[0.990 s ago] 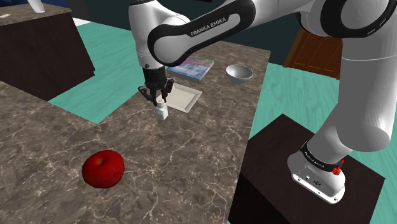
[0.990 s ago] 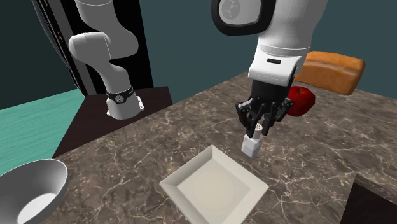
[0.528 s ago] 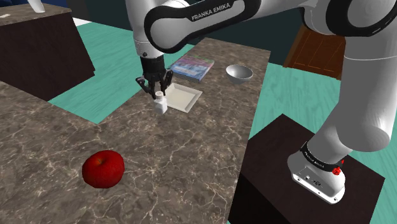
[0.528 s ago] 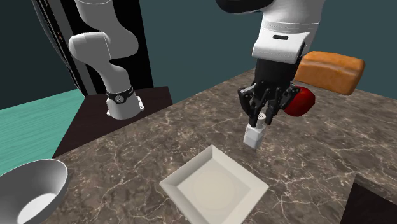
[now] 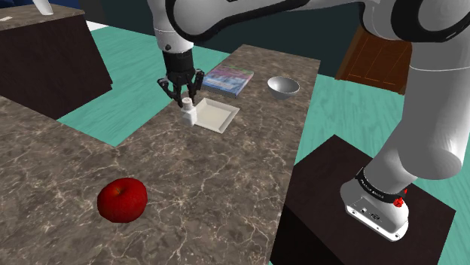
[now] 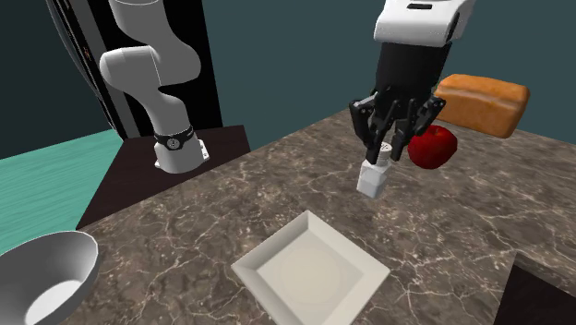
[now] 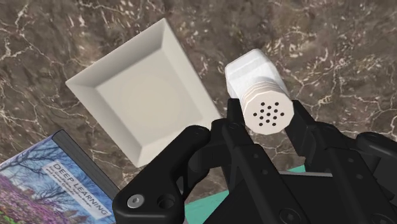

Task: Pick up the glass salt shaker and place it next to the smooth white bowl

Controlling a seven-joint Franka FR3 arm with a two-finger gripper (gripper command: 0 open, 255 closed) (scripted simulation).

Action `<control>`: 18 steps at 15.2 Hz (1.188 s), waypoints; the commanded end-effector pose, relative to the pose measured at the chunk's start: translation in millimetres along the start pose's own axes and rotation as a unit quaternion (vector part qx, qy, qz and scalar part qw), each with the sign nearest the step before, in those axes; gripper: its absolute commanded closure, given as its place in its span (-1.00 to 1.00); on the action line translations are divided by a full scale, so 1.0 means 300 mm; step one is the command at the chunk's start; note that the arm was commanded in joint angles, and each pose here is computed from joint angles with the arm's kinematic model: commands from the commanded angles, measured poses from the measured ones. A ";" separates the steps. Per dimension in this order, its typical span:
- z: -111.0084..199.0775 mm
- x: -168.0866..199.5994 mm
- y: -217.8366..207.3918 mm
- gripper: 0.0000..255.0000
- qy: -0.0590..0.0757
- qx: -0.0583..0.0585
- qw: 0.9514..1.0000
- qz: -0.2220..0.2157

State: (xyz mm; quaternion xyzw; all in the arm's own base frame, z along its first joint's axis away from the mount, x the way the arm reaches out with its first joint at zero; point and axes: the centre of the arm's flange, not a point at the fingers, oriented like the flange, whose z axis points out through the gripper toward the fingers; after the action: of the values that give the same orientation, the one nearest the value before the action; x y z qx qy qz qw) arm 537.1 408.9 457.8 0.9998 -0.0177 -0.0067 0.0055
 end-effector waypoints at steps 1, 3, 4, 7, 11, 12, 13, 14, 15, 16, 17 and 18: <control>-0.038 0.000 0.000 1.00 0.000 0.000 1.000 0.000; -0.073 0.000 0.000 1.00 0.000 0.000 1.000 0.000; -0.091 -0.001 0.000 1.00 0.000 0.000 1.000 0.000; -0.144 -0.001 0.001 1.00 0.000 0.000 1.000 0.000; -0.214 -0.002 0.002 1.00 0.000 0.000 1.000 0.000; -0.232 -0.002 0.002 1.00 0.000 0.000 1.000 0.000; -0.249 -0.003 0.002 1.00 0.000 0.000 1.000 0.000; -0.254 -0.003 0.002 1.00 0.000 0.000 1.000 0.000; -0.253 0.007 0.045 1.00 0.000 0.000 1.000 0.000; -0.253 0.017 0.088 1.00 0.000 0.000 1.000 0.000; -0.253 0.027 0.131 1.00 0.000 0.000 1.000 0.000; -0.253 0.038 0.174 1.00 0.000 0.000 1.000 0.000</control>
State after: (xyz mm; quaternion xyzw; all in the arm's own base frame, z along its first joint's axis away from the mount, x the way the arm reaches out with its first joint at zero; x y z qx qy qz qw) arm 545.6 369.1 533.5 0.9998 -0.0178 -0.0068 0.0057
